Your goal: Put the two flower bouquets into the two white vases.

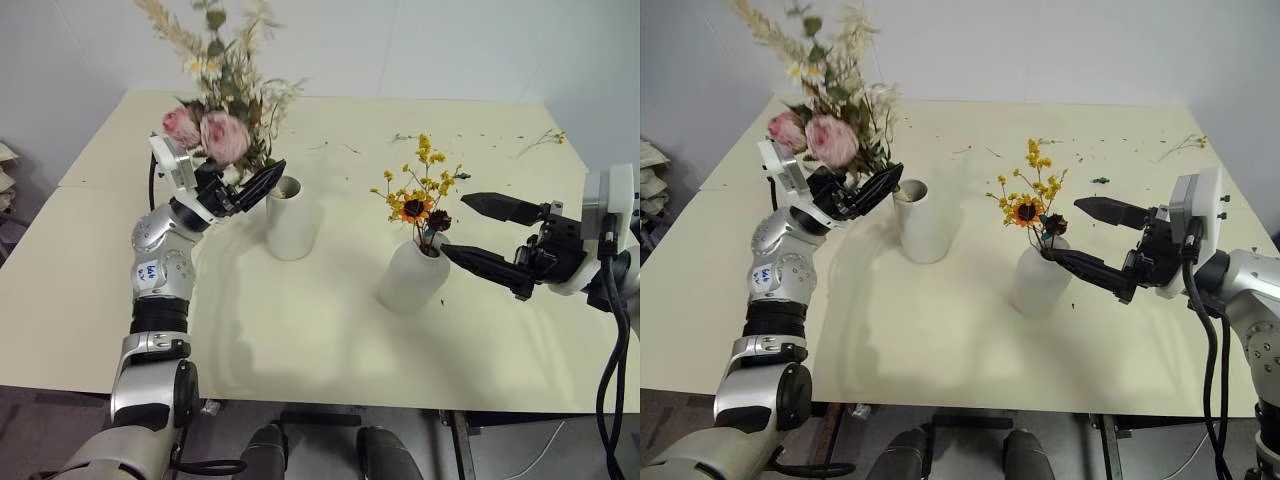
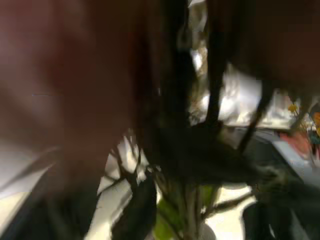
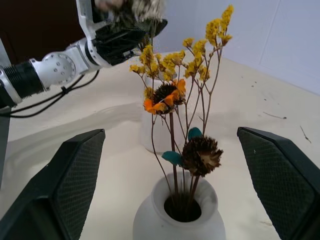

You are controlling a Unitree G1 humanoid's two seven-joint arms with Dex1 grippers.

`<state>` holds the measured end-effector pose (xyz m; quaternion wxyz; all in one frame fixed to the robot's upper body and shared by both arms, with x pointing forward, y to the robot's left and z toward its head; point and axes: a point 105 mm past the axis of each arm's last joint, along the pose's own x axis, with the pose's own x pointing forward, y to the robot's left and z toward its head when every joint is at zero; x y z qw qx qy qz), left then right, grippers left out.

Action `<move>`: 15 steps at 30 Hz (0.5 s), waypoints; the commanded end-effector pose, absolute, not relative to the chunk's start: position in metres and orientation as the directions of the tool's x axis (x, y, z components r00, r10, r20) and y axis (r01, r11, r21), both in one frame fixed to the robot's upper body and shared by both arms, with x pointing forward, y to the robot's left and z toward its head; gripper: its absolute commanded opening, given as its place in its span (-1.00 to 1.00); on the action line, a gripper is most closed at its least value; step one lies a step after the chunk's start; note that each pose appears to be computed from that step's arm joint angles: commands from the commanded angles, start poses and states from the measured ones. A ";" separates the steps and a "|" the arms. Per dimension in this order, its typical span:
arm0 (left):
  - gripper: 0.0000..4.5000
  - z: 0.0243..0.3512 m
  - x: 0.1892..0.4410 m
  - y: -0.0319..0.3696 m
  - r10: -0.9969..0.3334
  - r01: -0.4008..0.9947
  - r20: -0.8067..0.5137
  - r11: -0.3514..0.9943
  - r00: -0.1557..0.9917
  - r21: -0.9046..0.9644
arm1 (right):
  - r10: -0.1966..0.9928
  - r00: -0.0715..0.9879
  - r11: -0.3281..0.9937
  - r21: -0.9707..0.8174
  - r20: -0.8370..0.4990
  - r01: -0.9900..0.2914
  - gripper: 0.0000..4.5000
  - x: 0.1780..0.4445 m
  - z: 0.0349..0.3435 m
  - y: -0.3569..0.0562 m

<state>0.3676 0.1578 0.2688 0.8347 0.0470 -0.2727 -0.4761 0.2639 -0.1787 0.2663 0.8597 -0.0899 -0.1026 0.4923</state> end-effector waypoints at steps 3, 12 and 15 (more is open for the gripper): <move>0.99 0.265 0.353 0.193 -0.874 0.758 0.211 0.486 0.438 0.436 | 0.874 0.474 0.481 -0.320 0.106 -0.816 1.00 0.260 0.276 -0.186; 0.99 0.247 0.316 0.246 -0.858 0.793 -0.083 0.426 0.506 0.435 | 0.851 0.525 0.498 -0.359 0.025 -0.789 1.00 0.274 0.262 -0.225; 0.99 0.241 0.303 0.251 -0.849 0.803 -0.098 0.445 0.519 0.397 | 0.851 0.524 0.502 -0.355 0.038 -0.789 1.00 0.276 0.262 -0.235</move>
